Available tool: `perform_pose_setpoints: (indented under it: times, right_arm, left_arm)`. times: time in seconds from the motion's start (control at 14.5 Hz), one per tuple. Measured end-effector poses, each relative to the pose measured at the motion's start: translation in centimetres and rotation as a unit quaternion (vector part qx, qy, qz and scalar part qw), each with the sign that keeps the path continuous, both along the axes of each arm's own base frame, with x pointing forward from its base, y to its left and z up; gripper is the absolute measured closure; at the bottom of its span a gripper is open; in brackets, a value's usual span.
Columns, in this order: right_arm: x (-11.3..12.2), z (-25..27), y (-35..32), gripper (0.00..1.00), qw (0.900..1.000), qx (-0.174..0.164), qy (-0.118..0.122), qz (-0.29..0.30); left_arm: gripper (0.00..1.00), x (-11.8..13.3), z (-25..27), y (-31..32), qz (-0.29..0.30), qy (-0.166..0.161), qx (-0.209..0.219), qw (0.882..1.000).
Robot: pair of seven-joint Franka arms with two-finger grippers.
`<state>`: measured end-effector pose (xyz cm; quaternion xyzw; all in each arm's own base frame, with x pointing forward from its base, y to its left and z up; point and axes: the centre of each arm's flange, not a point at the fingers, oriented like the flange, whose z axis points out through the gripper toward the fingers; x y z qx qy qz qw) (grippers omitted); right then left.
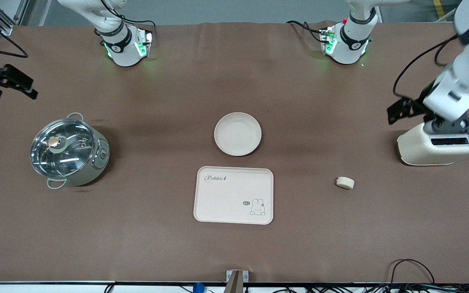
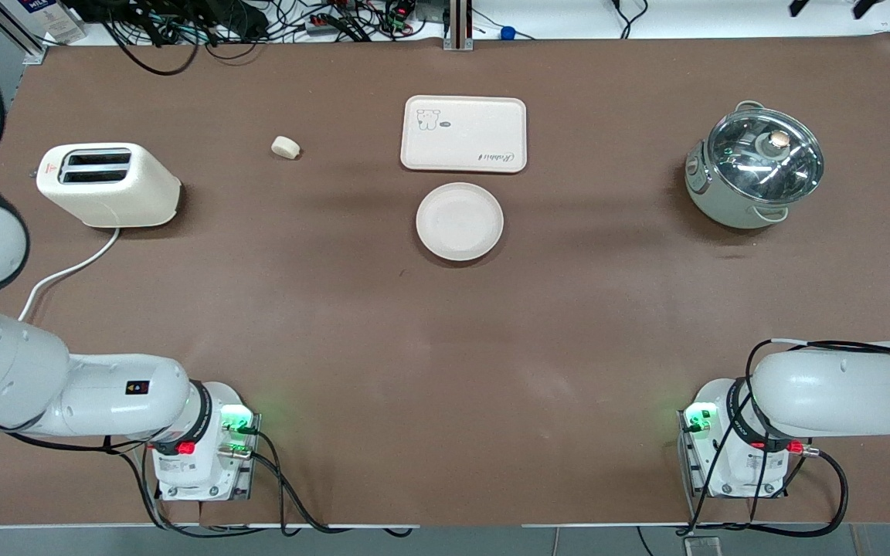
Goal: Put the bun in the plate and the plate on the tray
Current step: 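Reach the left gripper to the bun while the right gripper approaches the plate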
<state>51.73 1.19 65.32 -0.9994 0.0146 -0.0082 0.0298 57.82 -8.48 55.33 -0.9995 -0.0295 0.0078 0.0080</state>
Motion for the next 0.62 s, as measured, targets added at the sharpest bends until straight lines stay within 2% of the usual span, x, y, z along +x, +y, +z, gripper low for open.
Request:
perform_pose_setpoints:
  times: [0.21,0.41,0.62]
  right_arm:
    - [1.2,-4.3,6.7,0.0,0.998,0.033,0.038,0.041]
    - [3.9,-13.2,14.8,0.0,0.996,0.058,0.043,0.045]
    - [3.9,-22.8,22.5,0.0,0.993,0.092,0.054,0.04]
  left_arm:
    - [0.0,2.0,-6.5,-0.6,0.064,0.012,-0.003,0.998]
    - [0.0,3.6,-14.2,-0.6,0.123,0.023,-0.007,0.992]
    - [0.0,4.9,-22.1,-0.6,0.193,0.033,-0.011,0.981]
